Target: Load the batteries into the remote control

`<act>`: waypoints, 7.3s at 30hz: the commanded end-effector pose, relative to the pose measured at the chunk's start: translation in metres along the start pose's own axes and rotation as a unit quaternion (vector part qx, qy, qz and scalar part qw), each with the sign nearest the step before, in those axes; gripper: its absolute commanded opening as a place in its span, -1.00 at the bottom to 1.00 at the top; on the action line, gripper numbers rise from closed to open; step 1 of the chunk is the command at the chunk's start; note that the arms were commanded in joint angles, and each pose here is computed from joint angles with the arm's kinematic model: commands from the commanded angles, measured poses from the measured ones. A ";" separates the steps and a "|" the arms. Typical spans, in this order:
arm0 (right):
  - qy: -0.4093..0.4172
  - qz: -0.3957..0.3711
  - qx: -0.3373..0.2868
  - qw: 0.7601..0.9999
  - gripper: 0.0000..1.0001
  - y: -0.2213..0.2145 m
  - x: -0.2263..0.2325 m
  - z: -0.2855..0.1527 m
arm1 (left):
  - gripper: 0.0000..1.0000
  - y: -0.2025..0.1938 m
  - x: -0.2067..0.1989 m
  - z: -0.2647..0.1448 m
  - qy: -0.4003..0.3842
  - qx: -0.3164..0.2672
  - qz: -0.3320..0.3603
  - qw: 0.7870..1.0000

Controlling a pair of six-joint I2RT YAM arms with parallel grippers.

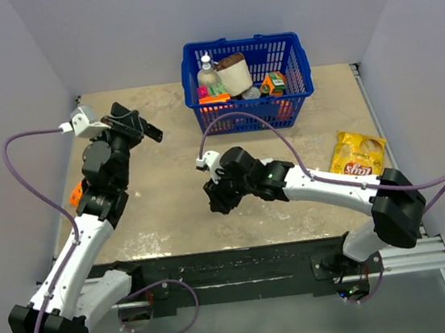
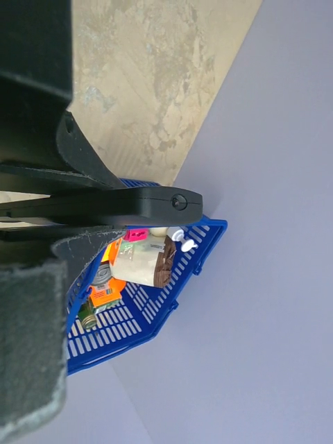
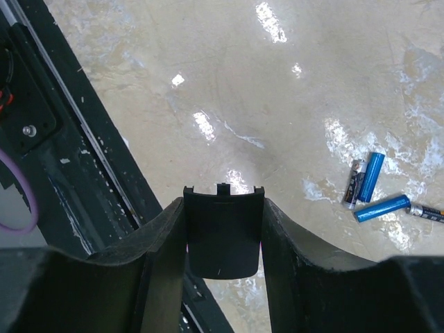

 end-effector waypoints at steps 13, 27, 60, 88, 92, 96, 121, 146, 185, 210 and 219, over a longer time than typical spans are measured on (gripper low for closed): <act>-0.070 0.000 0.083 0.994 -0.60 -0.030 -0.020 0.028 | -1.00 -0.023 0.038 -0.076 -0.020 0.076 0.025 0.997; -0.103 -0.004 0.129 0.986 -0.46 -0.064 -0.009 0.071 | -1.00 -0.035 0.038 -0.081 -0.055 0.102 0.032 0.993; -0.193 0.115 -0.006 0.974 0.96 0.024 -0.020 -0.019 | -1.00 -0.065 0.039 -0.103 -0.158 0.134 -0.010 0.978; -0.153 0.094 0.078 0.981 -0.21 0.014 -0.063 0.018 | -1.00 -0.088 0.032 -0.071 -0.185 0.185 0.016 0.965; -0.157 0.090 0.106 0.978 -0.38 0.012 -0.065 0.033 | -1.00 -0.088 0.032 -0.067 -0.181 0.190 0.037 0.964; -0.164 0.080 0.129 0.975 -0.45 0.011 -0.064 0.041 | -1.00 -0.089 0.036 -0.069 -0.170 0.185 0.032 0.967; -0.203 0.070 0.180 0.960 -0.51 -0.006 -0.071 0.070 | -1.00 -0.092 0.039 -0.073 -0.166 0.194 0.024 0.966; -0.207 0.055 0.209 0.954 -0.57 -0.014 -0.076 0.084 | -1.00 -0.092 0.036 -0.069 -0.167 0.197 0.026 0.966; -0.087 0.050 -0.252 0.963 -0.95 0.113 -0.012 -0.071 | -1.00 -0.098 0.021 -0.071 -0.219 0.168 -0.170 0.946; -0.023 0.021 -0.304 0.952 -0.93 0.118 0.018 -0.055 | -1.00 -0.086 -0.005 -0.067 -0.293 0.159 -0.230 0.914; -0.024 0.015 -0.294 0.955 -0.94 0.113 0.016 -0.047 | -1.00 -0.085 -0.005 -0.067 -0.289 0.161 -0.246 0.911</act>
Point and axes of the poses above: each gripper's point midway between its finger pads, its own z axis out along the fingers, its own x axis along the line the jaws close on, y = z × x, the point moved 8 cm from there along -z, back along the fingers, and after that the axes turned 1 degree about -z, right-handed, at the moved point
